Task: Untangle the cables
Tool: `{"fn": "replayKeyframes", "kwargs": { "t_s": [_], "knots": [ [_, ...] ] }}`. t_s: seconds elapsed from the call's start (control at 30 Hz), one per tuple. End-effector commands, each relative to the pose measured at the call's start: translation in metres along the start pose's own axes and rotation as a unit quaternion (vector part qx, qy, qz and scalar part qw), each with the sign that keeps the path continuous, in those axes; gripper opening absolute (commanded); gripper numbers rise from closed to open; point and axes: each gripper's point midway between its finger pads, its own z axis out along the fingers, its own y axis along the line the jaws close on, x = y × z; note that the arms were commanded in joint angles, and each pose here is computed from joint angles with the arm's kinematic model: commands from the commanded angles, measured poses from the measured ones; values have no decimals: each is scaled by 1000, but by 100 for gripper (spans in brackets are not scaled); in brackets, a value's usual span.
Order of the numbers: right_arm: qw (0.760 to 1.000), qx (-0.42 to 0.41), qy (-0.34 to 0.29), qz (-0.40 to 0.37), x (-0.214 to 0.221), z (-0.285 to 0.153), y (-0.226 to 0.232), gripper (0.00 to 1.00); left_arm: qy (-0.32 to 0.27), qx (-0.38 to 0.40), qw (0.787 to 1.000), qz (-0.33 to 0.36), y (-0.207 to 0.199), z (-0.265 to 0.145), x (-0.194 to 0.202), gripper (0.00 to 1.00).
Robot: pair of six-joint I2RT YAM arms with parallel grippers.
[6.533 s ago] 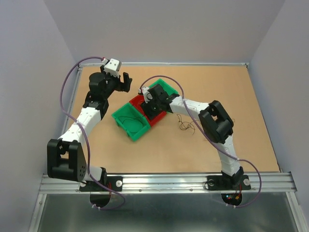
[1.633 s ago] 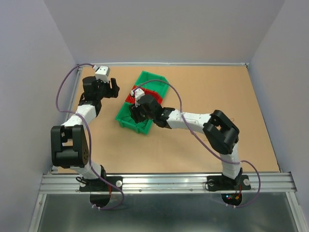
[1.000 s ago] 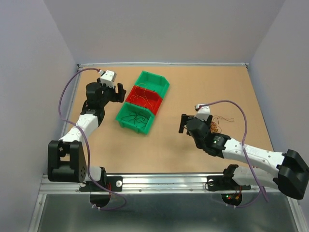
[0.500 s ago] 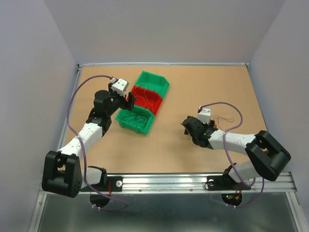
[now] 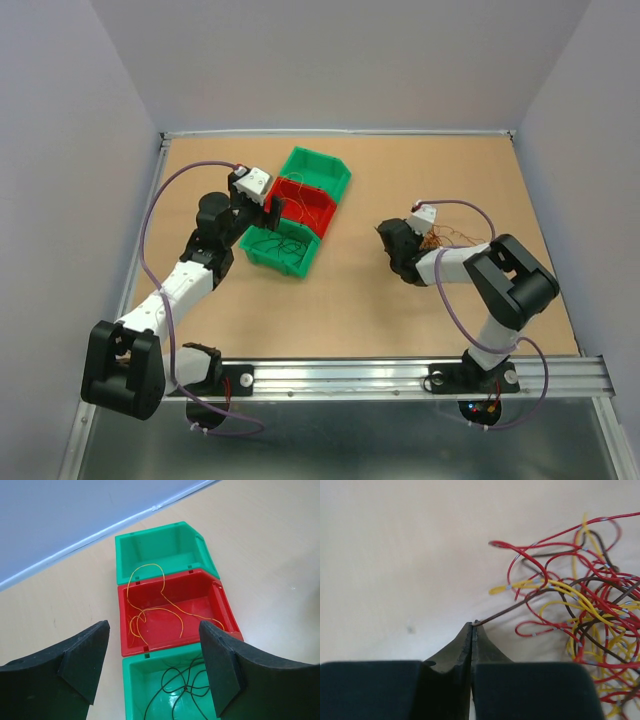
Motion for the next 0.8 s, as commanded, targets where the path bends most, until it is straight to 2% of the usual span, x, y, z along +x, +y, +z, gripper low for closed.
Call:
{"fn": "replayKeyframes", "kwargs": {
  "t_s": [0.0,0.03,0.1,0.13,0.23,0.4,0.57,0.77],
  "knots": [
    [989,-139,40,-25,12,-15,51,1,-27,7,999,23,-3,1,-10,83],
    [976,-206,57,-32,15,-31,74,1,-31,37,998,33,-13,1,-10,83],
    [955,-289,51,-54,-3,-62,97,0,-35,71,996,44,-28,-1,-9,84],
    [936,-341,70,-59,0,-84,107,1,-37,99,993,49,-40,-2,-8,84],
    [911,-411,31,-19,-42,-132,116,0,-44,148,986,70,-64,-6,-6,83],
    [902,-430,-30,20,-85,-172,87,0,-67,209,973,75,-94,-15,-18,87],
    [894,-445,-41,31,-105,-198,76,0,-92,232,966,71,-110,-14,-43,89],
    [880,-467,-72,56,-136,-224,72,1,-108,277,952,79,-129,-9,-56,93]
  ]
}}
